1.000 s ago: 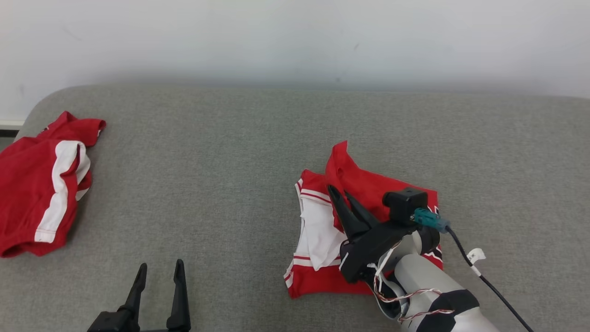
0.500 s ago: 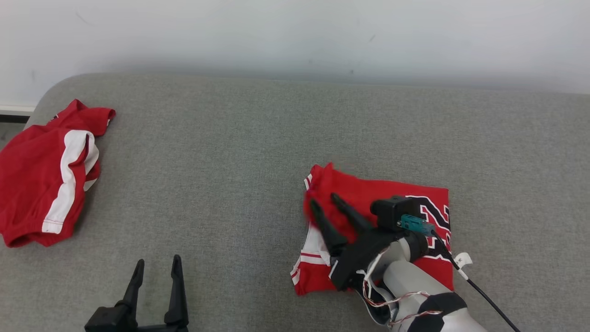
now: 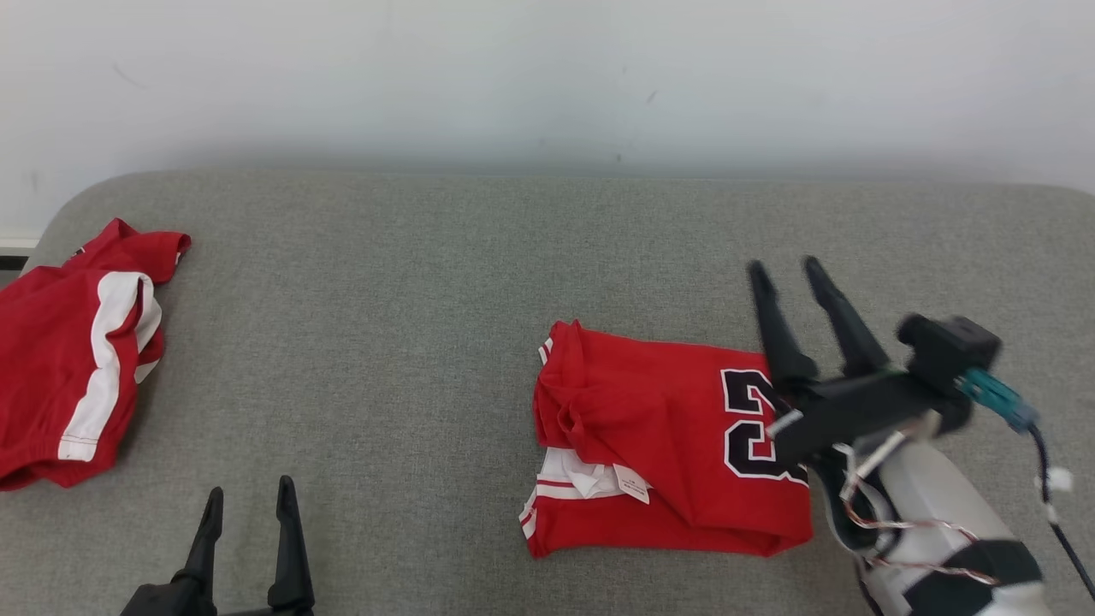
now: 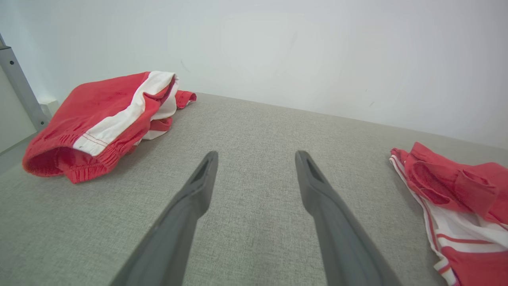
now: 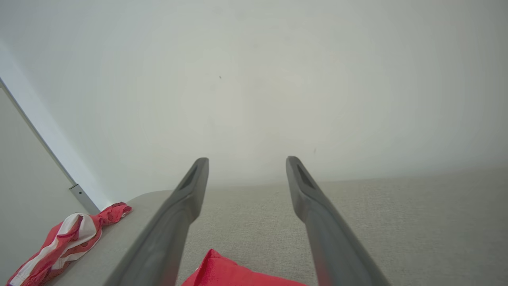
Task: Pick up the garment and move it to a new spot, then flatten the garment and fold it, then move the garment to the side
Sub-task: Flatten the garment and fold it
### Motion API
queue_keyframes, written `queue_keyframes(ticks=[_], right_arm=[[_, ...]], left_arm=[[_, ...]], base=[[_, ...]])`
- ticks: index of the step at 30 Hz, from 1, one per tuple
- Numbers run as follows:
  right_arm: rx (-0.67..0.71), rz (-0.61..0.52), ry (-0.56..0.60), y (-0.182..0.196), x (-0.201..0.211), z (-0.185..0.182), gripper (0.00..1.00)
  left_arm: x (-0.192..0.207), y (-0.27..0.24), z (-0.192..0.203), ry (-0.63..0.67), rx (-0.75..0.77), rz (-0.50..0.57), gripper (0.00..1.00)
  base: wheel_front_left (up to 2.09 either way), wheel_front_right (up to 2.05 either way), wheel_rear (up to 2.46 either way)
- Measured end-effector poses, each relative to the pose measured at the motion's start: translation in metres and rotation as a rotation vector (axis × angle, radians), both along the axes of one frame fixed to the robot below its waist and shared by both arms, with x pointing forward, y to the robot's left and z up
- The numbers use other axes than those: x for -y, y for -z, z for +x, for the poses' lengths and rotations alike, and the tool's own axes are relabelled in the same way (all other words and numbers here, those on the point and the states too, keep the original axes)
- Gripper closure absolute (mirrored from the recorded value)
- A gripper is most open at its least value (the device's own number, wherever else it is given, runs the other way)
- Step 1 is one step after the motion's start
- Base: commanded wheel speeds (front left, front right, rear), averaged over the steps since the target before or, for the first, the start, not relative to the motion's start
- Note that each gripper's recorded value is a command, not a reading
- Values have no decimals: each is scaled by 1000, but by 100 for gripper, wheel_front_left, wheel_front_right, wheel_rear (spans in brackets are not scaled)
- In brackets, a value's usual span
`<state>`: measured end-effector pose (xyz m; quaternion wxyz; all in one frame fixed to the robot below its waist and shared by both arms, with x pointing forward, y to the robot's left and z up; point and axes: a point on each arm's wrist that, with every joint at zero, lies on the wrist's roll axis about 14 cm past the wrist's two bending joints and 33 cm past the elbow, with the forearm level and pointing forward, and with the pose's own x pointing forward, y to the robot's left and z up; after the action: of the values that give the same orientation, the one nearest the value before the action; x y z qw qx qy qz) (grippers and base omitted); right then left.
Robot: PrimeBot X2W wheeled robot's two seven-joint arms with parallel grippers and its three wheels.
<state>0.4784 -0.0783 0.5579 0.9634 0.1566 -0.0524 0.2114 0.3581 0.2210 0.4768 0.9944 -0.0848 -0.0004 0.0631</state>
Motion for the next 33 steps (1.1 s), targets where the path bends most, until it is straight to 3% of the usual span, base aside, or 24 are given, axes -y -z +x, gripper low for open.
queue_keyframes(ticks=[4,10,12,13,21,33], right_arm=[[-49,-13,148,25,56,-12,0],[-129,-19,231,59,81,-32,2],[-144,-31,232,66,80,-36,84],[-147,-37,230,68,79,-37,100],[-173,-110,147,80,49,-31,100],[-321,-280,-13,135,4,-34,100]], left_arm=[[-3,-3,-3,-9,8,11,0],[-6,-4,-5,-18,10,15,0],[-5,-2,-6,-18,4,16,0],[-5,-1,-6,-14,2,22,0],[-2,-1,-6,-2,-4,58,0],[-9,0,-17,-24,-10,55,0]], base=[[0,0,0],[0,0,0],[0,0,0],[0,0,0],[0,0,0],[0,0,0]])
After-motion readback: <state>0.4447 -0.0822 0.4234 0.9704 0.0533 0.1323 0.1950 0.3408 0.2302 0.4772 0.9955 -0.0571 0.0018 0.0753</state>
